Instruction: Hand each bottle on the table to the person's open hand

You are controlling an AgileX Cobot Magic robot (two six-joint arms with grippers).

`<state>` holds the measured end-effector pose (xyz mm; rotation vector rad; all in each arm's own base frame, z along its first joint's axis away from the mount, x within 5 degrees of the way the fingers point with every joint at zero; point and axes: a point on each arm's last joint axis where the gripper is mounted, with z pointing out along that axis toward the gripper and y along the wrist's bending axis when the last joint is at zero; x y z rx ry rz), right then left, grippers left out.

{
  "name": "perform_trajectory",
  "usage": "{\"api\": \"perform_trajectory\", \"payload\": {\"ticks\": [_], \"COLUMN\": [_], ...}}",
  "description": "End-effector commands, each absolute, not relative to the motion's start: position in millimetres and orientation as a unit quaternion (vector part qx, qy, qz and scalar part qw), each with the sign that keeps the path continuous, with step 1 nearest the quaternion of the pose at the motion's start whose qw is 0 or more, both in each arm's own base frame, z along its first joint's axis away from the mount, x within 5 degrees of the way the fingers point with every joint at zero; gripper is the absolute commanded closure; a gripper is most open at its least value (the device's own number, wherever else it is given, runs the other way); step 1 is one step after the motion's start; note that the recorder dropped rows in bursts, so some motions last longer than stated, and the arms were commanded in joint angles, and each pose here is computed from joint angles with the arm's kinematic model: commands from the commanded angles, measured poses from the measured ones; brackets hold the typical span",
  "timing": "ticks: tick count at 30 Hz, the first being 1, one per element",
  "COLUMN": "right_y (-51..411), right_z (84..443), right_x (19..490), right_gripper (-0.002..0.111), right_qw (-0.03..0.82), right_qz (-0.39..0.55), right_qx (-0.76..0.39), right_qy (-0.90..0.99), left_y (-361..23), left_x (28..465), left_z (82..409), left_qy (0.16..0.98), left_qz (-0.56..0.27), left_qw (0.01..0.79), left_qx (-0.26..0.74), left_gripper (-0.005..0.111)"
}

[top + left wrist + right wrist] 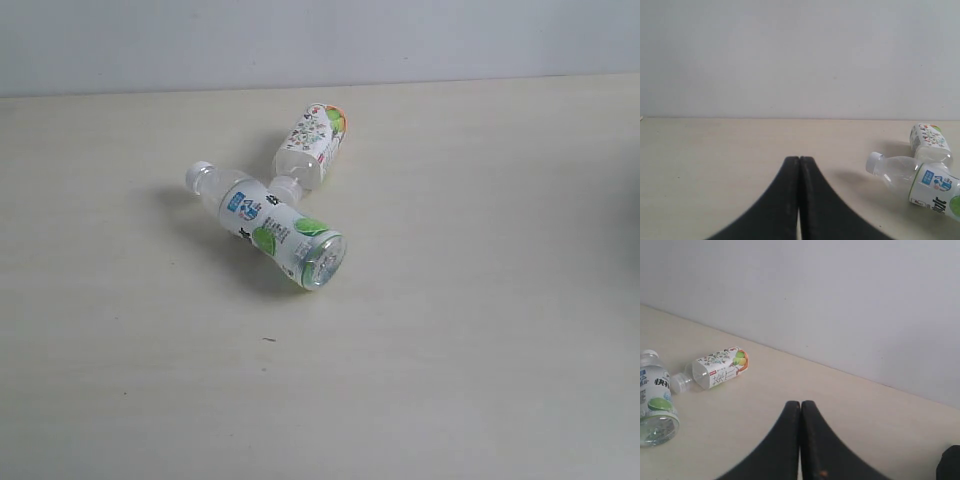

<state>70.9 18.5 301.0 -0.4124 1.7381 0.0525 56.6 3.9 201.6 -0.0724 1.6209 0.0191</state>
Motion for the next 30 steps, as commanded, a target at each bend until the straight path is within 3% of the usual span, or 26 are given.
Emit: {"api": "perform_trajectory", "payload": {"ticks": [1,9,21,30], "right_y": [19,18,6,13], "right_z": [303,298,310,283], "right_x": [71,66,32,41], "right_gripper": [0.108,0.108,0.108,0.108], "right_qw": [0.642,0.626,0.707,0.758], "right_qz": [0.044,0.055,0.068,0.082], "right_qx": [-0.16,-0.147,-0.131,-0.135], "right_qy": [0.748,0.764,0.692,0.633], "left_y": [4,4,4,4], "left_x": [56,56,56,56], "left_z": [201,201,201,201], "left_qy": [0.724,0.724,0.724,0.724], "left_qz": [0.011,0.011,0.011,0.011], "left_qw": [0.689,0.689,0.689,0.689], "left_qx": [-0.031,-0.031,-0.031,-0.031], "left_gripper": [0.107,0.107,0.107,0.107]}}
